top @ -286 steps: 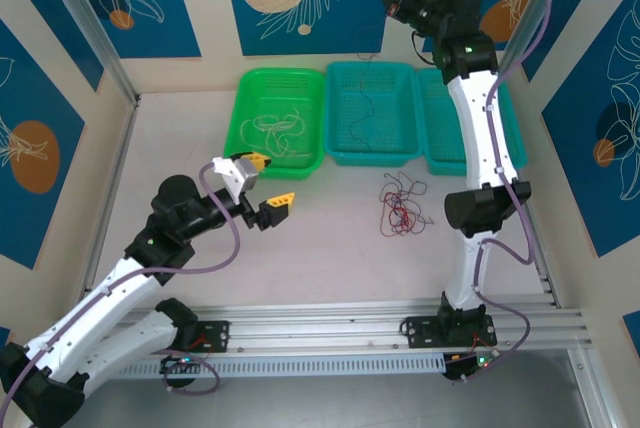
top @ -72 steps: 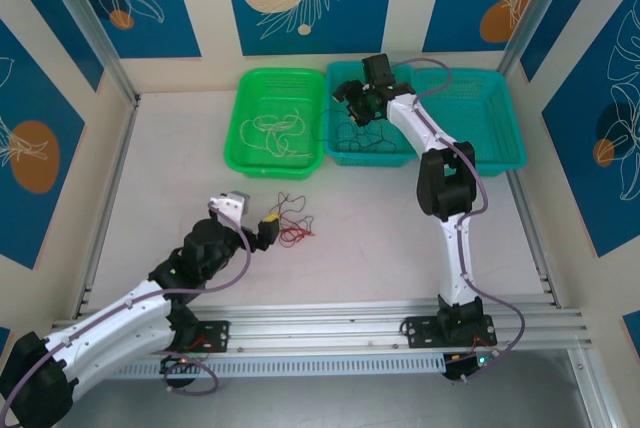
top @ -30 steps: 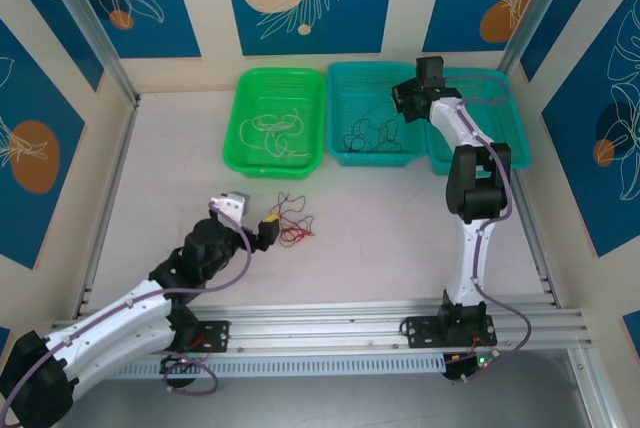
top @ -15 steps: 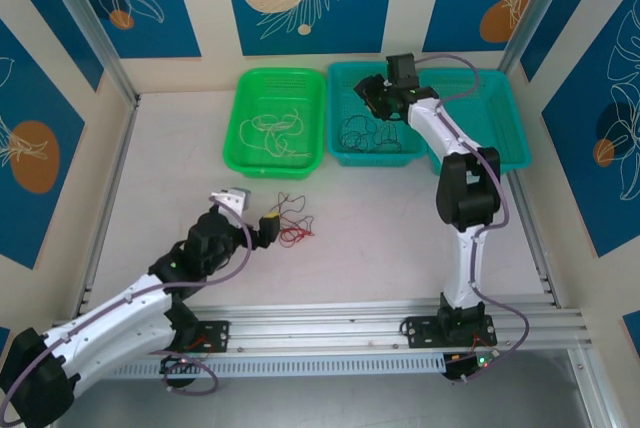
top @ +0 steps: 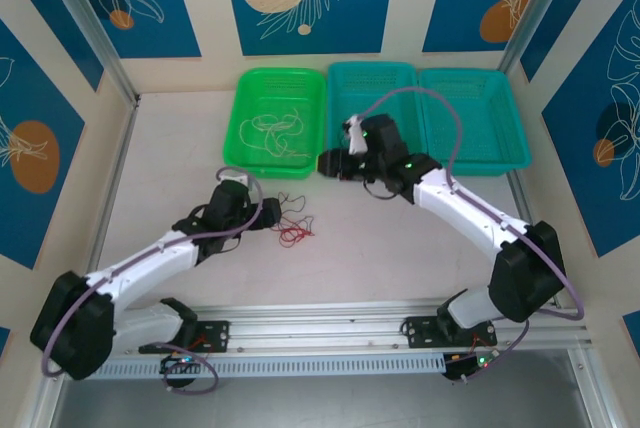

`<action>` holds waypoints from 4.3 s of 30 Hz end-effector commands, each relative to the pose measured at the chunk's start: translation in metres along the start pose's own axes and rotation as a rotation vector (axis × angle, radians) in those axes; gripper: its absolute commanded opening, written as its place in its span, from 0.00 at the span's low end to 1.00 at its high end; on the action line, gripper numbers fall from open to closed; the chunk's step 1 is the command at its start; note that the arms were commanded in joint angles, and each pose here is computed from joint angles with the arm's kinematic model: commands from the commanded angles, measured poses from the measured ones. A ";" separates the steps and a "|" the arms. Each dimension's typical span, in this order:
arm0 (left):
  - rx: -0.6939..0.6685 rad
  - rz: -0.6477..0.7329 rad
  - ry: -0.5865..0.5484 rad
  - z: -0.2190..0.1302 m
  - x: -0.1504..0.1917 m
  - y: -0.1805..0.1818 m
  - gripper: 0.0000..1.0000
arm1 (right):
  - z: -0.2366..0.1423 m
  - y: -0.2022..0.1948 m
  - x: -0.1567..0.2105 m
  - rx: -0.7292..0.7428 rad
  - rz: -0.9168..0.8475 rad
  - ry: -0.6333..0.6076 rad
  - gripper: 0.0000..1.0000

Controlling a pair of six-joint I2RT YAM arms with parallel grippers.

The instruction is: Untangle the cables

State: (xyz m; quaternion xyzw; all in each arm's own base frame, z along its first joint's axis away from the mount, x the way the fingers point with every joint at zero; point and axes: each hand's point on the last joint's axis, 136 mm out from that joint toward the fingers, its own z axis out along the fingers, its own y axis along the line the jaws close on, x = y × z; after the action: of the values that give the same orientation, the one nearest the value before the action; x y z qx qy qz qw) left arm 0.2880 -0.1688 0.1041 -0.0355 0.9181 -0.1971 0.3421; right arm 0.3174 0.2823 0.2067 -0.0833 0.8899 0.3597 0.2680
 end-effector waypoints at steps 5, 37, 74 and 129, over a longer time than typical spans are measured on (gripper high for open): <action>0.075 -0.069 0.135 0.026 0.008 -0.018 0.84 | 0.051 -0.002 0.094 -0.010 -0.001 0.302 0.68; -0.266 -0.183 0.219 0.023 0.050 0.095 0.00 | 0.033 -0.077 0.072 0.015 0.309 0.145 0.00; 0.070 0.078 -0.008 0.057 0.015 -0.027 0.87 | -0.068 0.129 0.017 -0.475 0.124 0.022 0.00; 0.074 0.007 -0.323 -0.042 -0.009 0.024 0.96 | 0.036 -0.134 -0.109 0.043 0.228 -0.167 0.00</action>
State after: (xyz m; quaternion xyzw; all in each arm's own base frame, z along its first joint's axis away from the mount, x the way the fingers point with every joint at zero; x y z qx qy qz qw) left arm 0.2697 -0.1319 0.1290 -0.0451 0.8469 -0.2149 0.4843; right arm 0.4553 0.2159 0.1584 0.0209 0.8724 0.3756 0.3121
